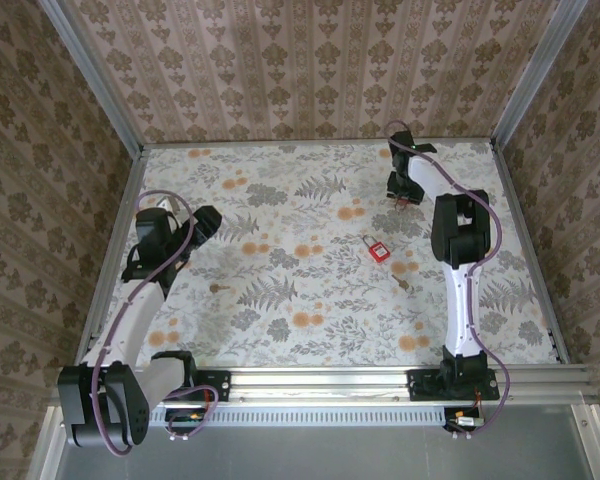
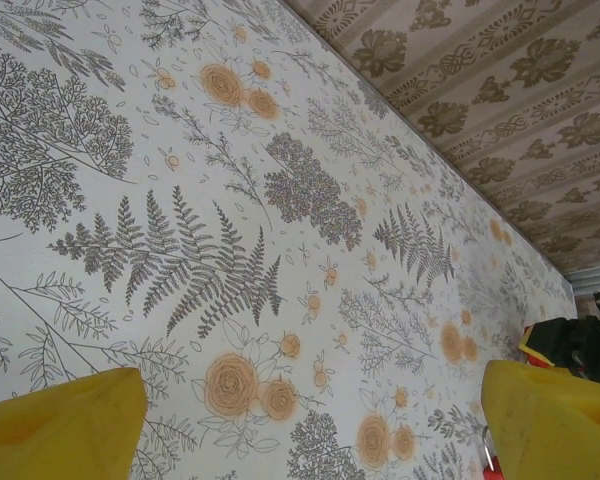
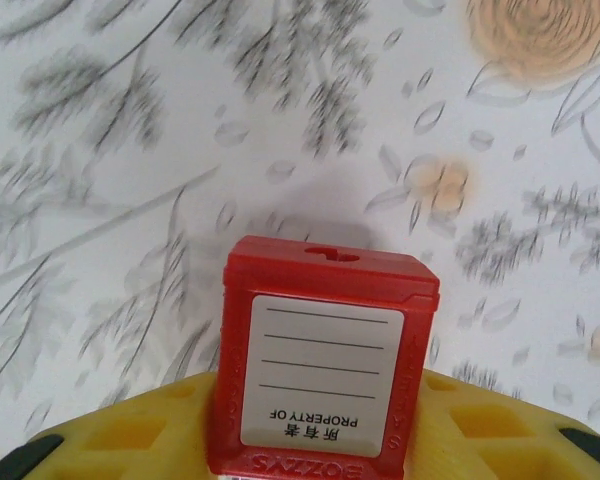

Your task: Unlock with the key

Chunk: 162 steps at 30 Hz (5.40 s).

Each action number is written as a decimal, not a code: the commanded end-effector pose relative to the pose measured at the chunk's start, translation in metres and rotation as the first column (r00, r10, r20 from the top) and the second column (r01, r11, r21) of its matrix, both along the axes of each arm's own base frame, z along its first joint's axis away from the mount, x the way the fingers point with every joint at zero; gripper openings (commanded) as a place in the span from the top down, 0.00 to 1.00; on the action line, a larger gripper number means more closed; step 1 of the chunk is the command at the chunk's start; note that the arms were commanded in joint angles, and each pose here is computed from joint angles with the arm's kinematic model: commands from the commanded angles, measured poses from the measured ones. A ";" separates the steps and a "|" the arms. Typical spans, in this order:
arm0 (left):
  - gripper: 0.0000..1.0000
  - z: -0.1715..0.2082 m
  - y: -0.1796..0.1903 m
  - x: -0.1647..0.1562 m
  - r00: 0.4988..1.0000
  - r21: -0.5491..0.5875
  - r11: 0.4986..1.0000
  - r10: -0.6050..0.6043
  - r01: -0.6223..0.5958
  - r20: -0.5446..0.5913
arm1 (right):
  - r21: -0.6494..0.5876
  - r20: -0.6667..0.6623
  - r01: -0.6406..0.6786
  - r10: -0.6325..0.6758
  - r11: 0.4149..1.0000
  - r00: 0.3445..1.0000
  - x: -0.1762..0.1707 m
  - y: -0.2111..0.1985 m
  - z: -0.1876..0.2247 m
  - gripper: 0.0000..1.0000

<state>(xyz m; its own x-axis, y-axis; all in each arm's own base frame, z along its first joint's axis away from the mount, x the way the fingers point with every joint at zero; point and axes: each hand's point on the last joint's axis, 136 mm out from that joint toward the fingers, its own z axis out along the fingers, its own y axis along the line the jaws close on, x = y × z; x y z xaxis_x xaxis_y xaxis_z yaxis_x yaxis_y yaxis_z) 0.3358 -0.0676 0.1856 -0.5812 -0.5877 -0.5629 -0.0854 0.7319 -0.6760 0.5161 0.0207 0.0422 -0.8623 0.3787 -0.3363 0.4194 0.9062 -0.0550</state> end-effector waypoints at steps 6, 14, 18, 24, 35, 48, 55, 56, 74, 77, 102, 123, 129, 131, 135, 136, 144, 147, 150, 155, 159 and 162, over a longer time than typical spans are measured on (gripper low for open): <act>0.12 0.019 0.000 -0.015 1.000 -0.019 1.000 -0.003 0.004 0.022 | 0.086 0.110 -0.154 0.144 0.984 0.983 -0.040 0.078 0.042 0.55; 0.12 0.014 -0.009 -0.034 0.999 -0.067 0.997 -0.039 0.040 0.011 | 0.162 0.054 -0.310 0.305 0.937 0.951 -0.125 0.187 0.012 0.53; 0.11 0.016 -0.008 -0.046 0.999 -0.064 0.997 -0.035 0.036 0.017 | 0.145 0.030 -0.367 0.367 0.919 0.930 -0.146 0.228 0.003 0.53; 0.10 0.014 -0.007 -0.059 0.999 -0.055 0.998 -0.037 0.037 0.013 | 0.172 -0.014 -0.381 0.389 0.908 0.921 -0.155 0.252 -0.012 0.52; 0.10 0.009 -0.010 -0.061 0.999 -0.063 0.997 -0.053 0.053 -0.008 | 0.292 -0.001 -0.449 0.470 0.845 0.883 -0.169 0.275 0.003 0.32; 0.11 0.011 -0.013 -0.059 0.997 -0.067 0.995 -0.070 0.069 -0.016 | 0.455 0.009 -0.425 0.474 0.782 0.881 -0.180 0.301 0.002 0.27; 0.10 0.019 -0.008 -0.066 0.999 -0.044 0.998 -0.051 0.051 -0.002 | 0.534 0.122 -0.510 0.536 0.674 0.835 -0.167 0.359 0.028 0.26; 0.10 0.019 -0.008 -0.066 0.999 -0.044 0.998 -0.048 0.048 -0.001 | 0.549 0.133 -0.516 0.541 0.658 0.831 -0.165 0.365 0.033 0.26; 0.18 0.001 -0.092 -0.030 0.965 -0.085 0.961 -0.264 0.263 0.005 | 0.404 0.155 -0.355 0.319 0.843 0.935 -0.235 0.131 0.073 0.40; 0.19 0.008 -0.119 -0.021 0.945 -0.079 0.942 -0.326 0.327 0.025 | 0.354 0.167 -0.312 0.269 0.882 0.949 -0.250 0.099 0.078 0.40; 0.26 -0.044 -0.191 -0.061 0.825 0.199 0.807 -0.564 0.556 -0.020 | 0.338 0.189 -0.058 -0.007 0.939 0.982 -0.275 0.024 0.019 0.71; 0.11 -0.007 -0.223 -0.090 0.698 0.281 0.698 -0.706 0.658 0.118 | 0.422 0.082 0.013 -0.053 0.906 0.995 -0.275 0.029 -0.011 0.76; 0.09 0.001 -0.227 -0.093 0.676 0.283 0.679 -0.726 0.677 0.124 | 0.414 0.057 0.050 -0.081 0.909 0.995 -0.274 0.026 -0.017 0.77; 0.08 0.002 -0.227 -0.093 0.680 0.275 0.684 -0.722 0.676 0.128 | 0.405 0.043 0.058 -0.083 0.913 0.996 -0.275 0.025 -0.018 0.78; 0.08 -0.001 -0.228 -0.093 0.683 0.258 0.690 -0.719 0.677 0.131 | 0.380 0.022 0.080 -0.096 0.921 0.995 -0.284 0.020 -0.017 0.77; 0.07 -0.001 -0.228 -0.093 0.683 0.256 0.689 -0.719 0.678 0.129 | 0.376 0.027 0.082 -0.099 0.923 0.995 -0.286 0.018 -0.016 0.76; 0.06 -0.008 -0.233 -0.090 0.679 0.249 0.680 -0.726 0.689 0.105 | 0.404 0.046 0.067 -0.093 0.912 0.995 -0.279 0.023 -0.015 0.76; 0.03 -0.008 -0.238 -0.091 0.667 0.236 0.668 -0.739 0.706 0.095 | 0.401 0.042 0.073 -0.098 0.913 0.994 -0.278 0.022 -0.016 0.76; 0.00 -0.006 -0.241 -0.091 0.661 0.225 0.666 -0.743 0.712 0.105 | 0.408 0.026 0.071 -0.089 0.910 0.996 -0.279 0.023 -0.019 0.76; 0.00 -0.005 -0.242 -0.089 0.666 0.218 0.675 -0.735 0.705 0.125 | 0.423 0.020 0.067 -0.083 0.904 0.996 -0.277 0.026 -0.023 0.76; 0.00 -0.004 -0.240 -0.084 0.695 0.195 0.712 -0.702 0.675 0.154 | 0.449 0.029 0.049 -0.069 0.892 0.997 -0.272 0.032 -0.022 0.76; 0.00 -0.004 -0.237 -0.082 0.709 0.192 0.731 -0.682 0.655 0.177 | 0.466 0.027 0.043 -0.063 0.884 0.998 -0.270 0.035 -0.023 0.78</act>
<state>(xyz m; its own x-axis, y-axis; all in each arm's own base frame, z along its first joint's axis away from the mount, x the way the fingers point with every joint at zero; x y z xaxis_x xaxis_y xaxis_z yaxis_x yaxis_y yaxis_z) 0.2497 -0.3047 0.1739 -0.6661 0.0351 -0.7450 0.6017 0.6156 -0.5089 0.2400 0.0501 0.0163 -0.8236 0.5463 -0.1524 0.4731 0.8099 0.3468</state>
